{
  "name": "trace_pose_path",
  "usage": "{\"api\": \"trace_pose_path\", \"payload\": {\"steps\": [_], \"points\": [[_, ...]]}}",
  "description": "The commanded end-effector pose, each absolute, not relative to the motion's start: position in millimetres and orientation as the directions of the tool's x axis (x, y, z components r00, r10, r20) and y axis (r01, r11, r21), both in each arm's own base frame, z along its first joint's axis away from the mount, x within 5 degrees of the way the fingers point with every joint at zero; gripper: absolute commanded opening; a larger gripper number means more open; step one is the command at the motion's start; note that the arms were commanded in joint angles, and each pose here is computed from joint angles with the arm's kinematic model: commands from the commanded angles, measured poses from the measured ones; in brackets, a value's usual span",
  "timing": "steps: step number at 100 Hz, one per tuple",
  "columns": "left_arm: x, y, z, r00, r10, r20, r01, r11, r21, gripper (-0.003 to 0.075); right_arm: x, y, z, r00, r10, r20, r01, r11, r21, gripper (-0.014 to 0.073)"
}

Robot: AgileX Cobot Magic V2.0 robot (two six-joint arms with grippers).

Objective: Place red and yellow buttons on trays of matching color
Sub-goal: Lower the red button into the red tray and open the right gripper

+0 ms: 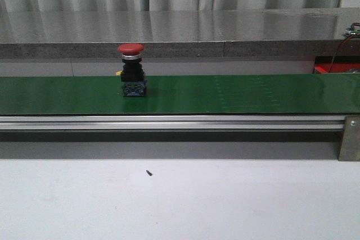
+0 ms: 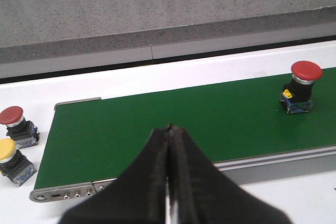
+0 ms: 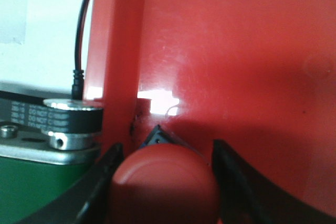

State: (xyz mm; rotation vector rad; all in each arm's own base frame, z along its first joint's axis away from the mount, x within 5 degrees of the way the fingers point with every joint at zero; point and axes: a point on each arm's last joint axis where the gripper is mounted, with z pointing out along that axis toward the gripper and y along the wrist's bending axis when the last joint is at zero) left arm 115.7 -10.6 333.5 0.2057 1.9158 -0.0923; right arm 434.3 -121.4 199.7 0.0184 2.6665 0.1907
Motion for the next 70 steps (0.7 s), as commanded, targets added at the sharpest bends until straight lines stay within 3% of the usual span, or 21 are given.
{"api": "trace_pose_path", "payload": {"steps": [1,11,37,70], "points": [[117.3,-9.4,347.5,-0.257,0.070,-0.964,0.160,0.987,0.029,-0.0020,435.2,-123.8,235.4,-0.841,0.046,-0.540,-0.021,0.993,0.117,0.0198],[117.3,-9.4,347.5,-0.257,0.070,-0.964,0.160,0.987,0.029,-0.0020,435.7,-124.0,232.7,-0.845,0.046,-0.533,-0.022,0.993,0.119,0.0232],[117.3,-9.5,347.6,-0.256,0.066,-0.964,0.160,0.987,0.025,-0.0020,435.7,-124.1,233.6,-0.844,0.044,-0.535,-0.023,0.993,0.117,0.0489],[117.3,-9.5,347.6,-0.256,0.066,-0.964,0.160,0.987,0.025,-0.0020,425.6,-119.2,280.7,-0.813,0.013,-0.583,-0.054,0.994,0.097,0.0489]]}}
